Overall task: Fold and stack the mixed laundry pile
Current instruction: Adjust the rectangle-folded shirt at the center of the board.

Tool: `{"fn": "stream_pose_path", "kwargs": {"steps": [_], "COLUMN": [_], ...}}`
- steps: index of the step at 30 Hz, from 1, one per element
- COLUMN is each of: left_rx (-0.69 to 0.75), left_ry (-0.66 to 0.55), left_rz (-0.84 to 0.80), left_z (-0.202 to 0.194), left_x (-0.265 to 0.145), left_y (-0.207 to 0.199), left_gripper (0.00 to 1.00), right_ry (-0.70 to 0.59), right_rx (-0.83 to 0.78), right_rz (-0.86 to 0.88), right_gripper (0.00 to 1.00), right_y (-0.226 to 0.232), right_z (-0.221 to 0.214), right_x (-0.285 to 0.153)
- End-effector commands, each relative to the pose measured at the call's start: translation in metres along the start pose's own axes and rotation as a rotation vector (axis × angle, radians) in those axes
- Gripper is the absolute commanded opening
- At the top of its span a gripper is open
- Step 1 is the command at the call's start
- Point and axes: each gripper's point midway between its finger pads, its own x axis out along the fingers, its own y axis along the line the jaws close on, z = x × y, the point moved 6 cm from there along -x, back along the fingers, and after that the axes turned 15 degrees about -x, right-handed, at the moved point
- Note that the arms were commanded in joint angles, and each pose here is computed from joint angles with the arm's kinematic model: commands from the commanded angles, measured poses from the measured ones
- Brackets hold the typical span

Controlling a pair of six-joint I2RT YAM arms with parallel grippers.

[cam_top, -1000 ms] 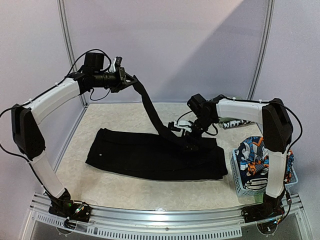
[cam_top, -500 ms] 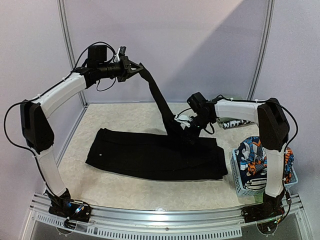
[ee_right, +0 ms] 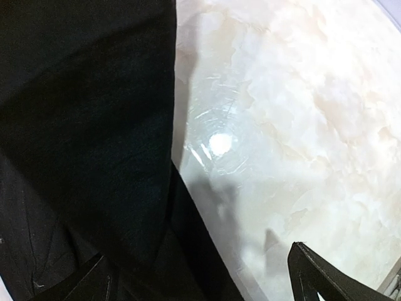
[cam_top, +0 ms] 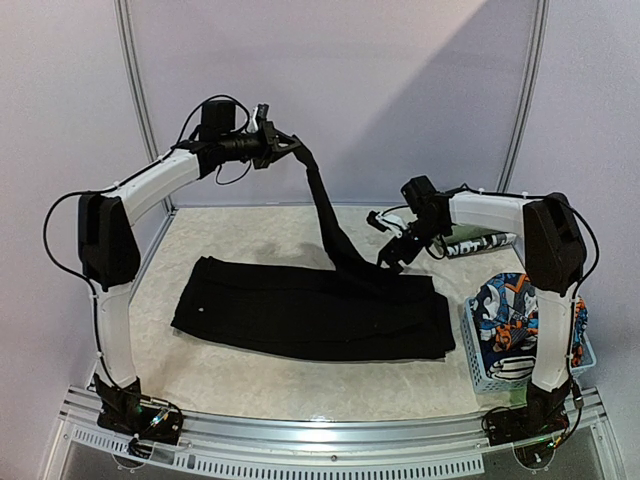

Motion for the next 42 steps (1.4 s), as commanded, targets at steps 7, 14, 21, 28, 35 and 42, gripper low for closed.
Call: {"fn": "stream_pose_path", "kwargs": {"steps": [7, 14, 21, 28, 35, 42], "left_rx": [0.005, -0.151, -0.270, -0.305, -0.355, -0.369], "left_ry": [-0.088, -0.217, -0.199, -0.198, -0.254, -0.236], "left_rz": [-0.126, -0.145, -0.126, -0.059, -0.086, -0.192], "left_z": [0.019, 0.002, -0.020, -0.034, -0.041, -0.044], "left_x": [-0.010, -0.046, -0.046, -0.050, -0.062, -0.065], "left_y": [-0.043, -0.031, 0.004, 0.026, 0.018, -0.014], "left_gripper": [0.00, 0.00, 0.00, 0.01, 0.04, 0.00], "right_ry": [-0.048, -0.027, 0.028, 0.034, 0.036, -0.021], "right_rx": [0.020, 0.019, 0.073, 0.078, 0.079, 0.063], "right_rz": [0.065, 0.083, 0.055, 0.020, 0.020, 0.087], "right_gripper": [0.96, 0.97, 0.96, 0.96, 0.96, 0.97], "right_y": [-0.002, -0.009, -0.023, -0.024, -0.025, -0.017], "right_z": [-0.002, -0.010, -0.014, -0.016, -0.016, -0.008], "right_x": [-0.018, -0.013, 0.009, 0.006, 0.009, 0.003]}}
